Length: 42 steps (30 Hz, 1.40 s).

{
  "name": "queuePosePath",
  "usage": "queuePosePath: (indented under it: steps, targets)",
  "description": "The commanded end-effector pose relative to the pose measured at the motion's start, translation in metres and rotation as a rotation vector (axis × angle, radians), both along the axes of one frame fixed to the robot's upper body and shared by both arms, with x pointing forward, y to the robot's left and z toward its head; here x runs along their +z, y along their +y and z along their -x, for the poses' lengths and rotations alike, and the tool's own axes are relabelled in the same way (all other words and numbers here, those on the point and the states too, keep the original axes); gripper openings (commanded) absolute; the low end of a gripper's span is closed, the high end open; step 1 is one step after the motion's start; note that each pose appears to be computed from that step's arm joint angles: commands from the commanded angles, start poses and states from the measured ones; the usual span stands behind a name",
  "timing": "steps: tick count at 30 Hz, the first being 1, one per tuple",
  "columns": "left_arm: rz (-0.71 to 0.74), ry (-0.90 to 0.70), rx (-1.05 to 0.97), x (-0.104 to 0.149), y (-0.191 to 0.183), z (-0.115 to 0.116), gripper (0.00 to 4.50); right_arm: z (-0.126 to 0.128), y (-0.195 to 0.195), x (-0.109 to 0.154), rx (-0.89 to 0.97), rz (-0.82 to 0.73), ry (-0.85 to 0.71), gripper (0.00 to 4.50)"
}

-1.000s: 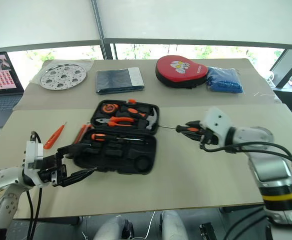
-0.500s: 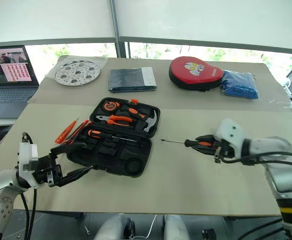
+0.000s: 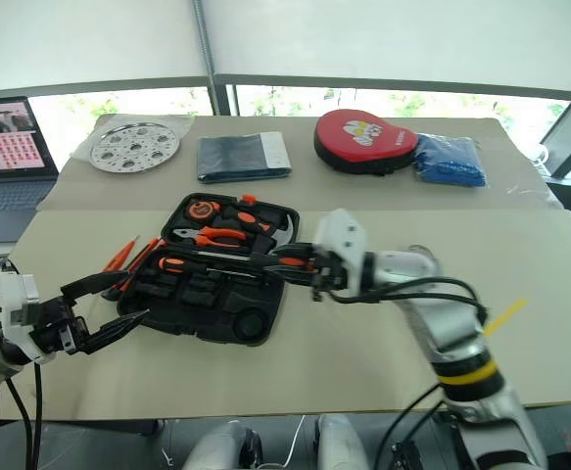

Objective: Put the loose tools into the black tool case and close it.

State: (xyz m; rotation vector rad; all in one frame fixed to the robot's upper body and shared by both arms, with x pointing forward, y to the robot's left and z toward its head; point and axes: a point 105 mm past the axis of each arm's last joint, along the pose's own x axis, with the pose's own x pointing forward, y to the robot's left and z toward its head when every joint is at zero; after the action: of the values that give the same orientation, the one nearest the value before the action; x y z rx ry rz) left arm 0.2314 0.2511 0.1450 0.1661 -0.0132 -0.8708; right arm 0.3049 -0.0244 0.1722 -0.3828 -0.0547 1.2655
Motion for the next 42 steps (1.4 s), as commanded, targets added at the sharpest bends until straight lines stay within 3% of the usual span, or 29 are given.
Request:
queuePosePath:
  steps: [1,8,19,23,31,42]
  targets:
    - [-0.008,-0.034,0.008,0.01,0.003,0.006,4.5,-0.005,0.024,-0.004,0.014,0.035,-0.025,1.09]
    - [-0.008,-0.029,0.014,0.011,0.002,0.011,4.5,-0.003,0.041,-0.022,0.033,0.085,0.016,1.09]
    - [-0.01,-0.008,0.028,0.01,0.002,0.018,4.5,-0.01,0.024,-0.05,-0.054,0.138,0.051,1.09]
    - [-0.009,-0.015,0.025,0.012,0.0,0.017,4.5,-0.016,0.025,-0.044,-0.089,0.07,0.081,1.09]
    - [-0.008,-0.01,0.022,0.011,0.0,0.018,4.5,-0.004,0.028,-0.017,0.021,-0.128,0.078,1.09]
    - [-0.012,-0.009,0.009,0.011,-0.003,0.016,4.5,-0.015,0.025,-0.048,-0.043,0.057,0.032,1.09]
